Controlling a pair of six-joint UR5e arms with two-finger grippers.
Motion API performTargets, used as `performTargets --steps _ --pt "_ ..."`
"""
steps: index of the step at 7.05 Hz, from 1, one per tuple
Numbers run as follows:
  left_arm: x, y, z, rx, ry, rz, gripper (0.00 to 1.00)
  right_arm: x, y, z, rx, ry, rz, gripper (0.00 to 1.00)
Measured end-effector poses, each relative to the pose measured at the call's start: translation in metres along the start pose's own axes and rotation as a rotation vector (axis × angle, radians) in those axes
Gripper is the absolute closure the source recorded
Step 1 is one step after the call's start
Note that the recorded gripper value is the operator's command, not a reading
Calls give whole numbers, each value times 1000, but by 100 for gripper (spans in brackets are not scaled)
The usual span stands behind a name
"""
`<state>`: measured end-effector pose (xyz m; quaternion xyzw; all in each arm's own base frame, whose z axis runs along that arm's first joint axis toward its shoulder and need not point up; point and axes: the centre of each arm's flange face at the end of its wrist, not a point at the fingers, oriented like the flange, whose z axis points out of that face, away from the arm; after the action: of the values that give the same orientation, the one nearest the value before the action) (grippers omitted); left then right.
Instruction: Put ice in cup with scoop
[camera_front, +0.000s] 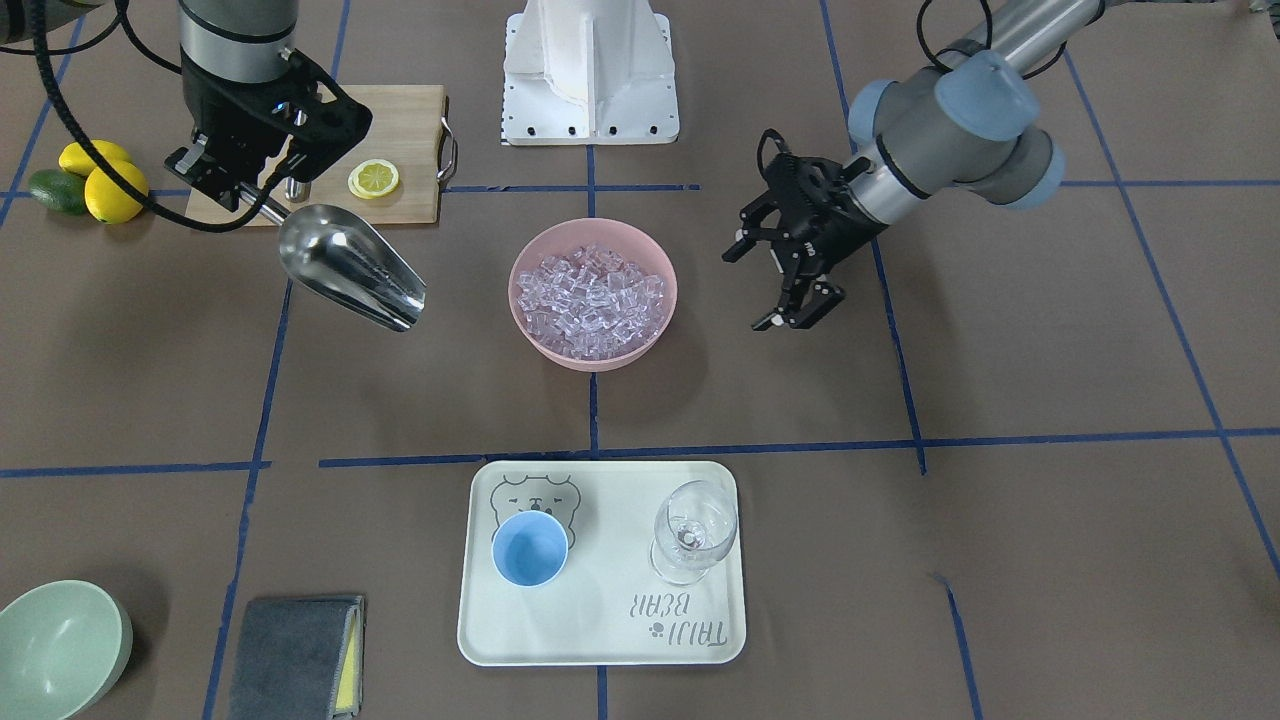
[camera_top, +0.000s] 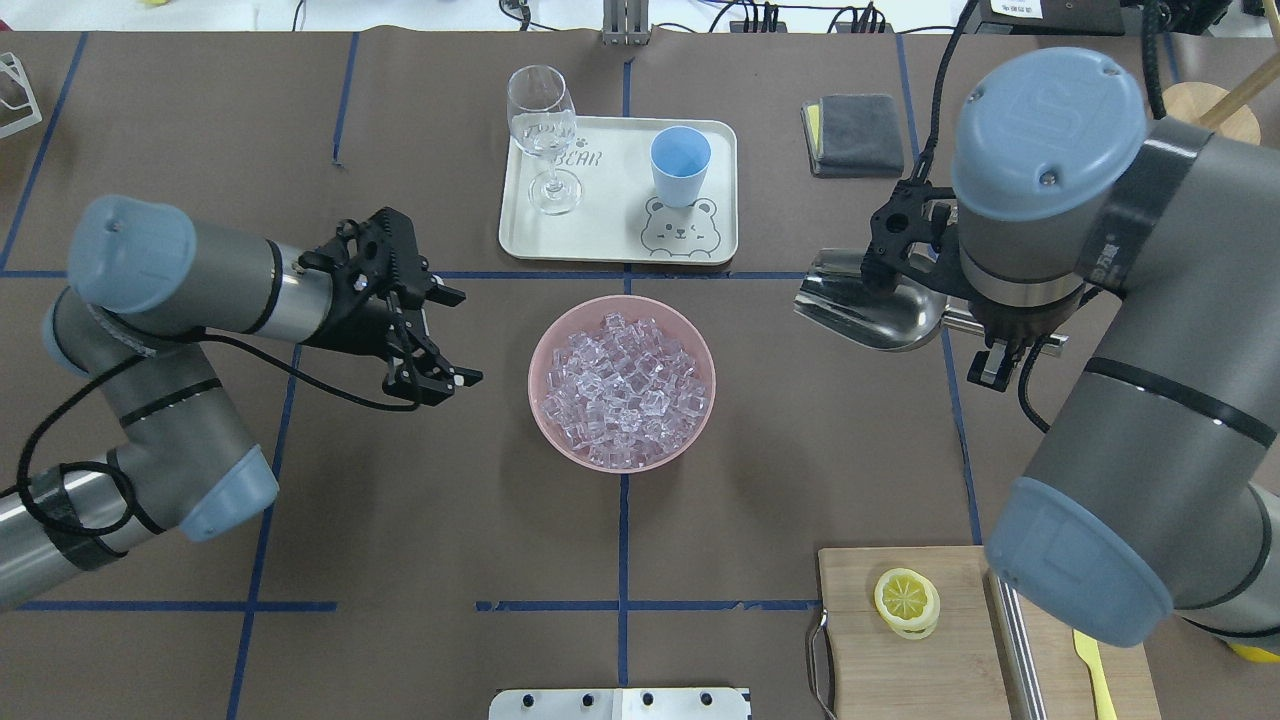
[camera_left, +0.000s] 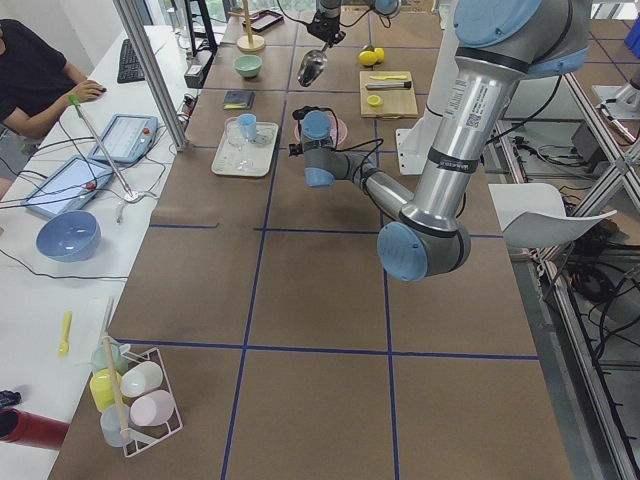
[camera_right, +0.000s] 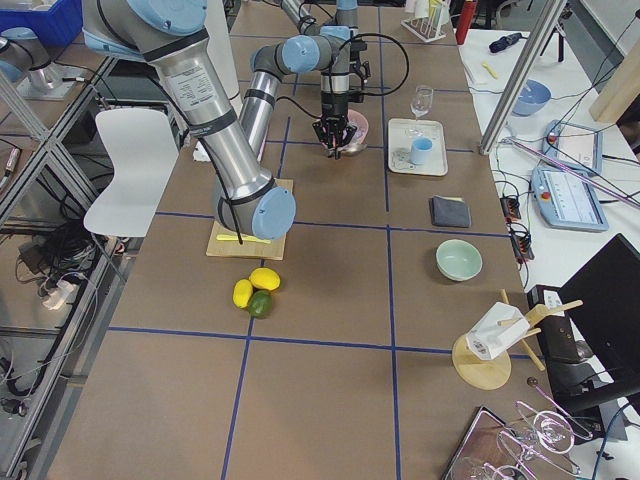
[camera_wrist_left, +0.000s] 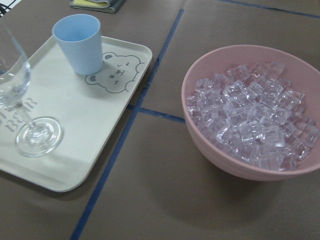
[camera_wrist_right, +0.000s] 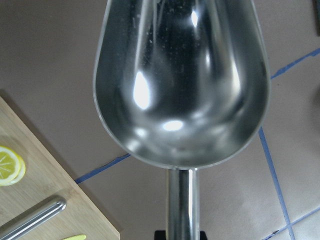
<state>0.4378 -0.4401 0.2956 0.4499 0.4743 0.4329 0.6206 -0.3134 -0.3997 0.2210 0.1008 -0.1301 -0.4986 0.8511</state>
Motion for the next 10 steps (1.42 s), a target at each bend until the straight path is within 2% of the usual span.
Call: performTargets --steps 2,7,10 --pt "25 -2 30 -2 -19 1 1 -7 -4 -6 11 -1 -36 100" --pt "34 11 45 -33 -10 58 0 -1 4 -20 42 4 -53 100" --pt "43 25 67 -74 8 44 0 -2 4 -22 49 3 -54 100"
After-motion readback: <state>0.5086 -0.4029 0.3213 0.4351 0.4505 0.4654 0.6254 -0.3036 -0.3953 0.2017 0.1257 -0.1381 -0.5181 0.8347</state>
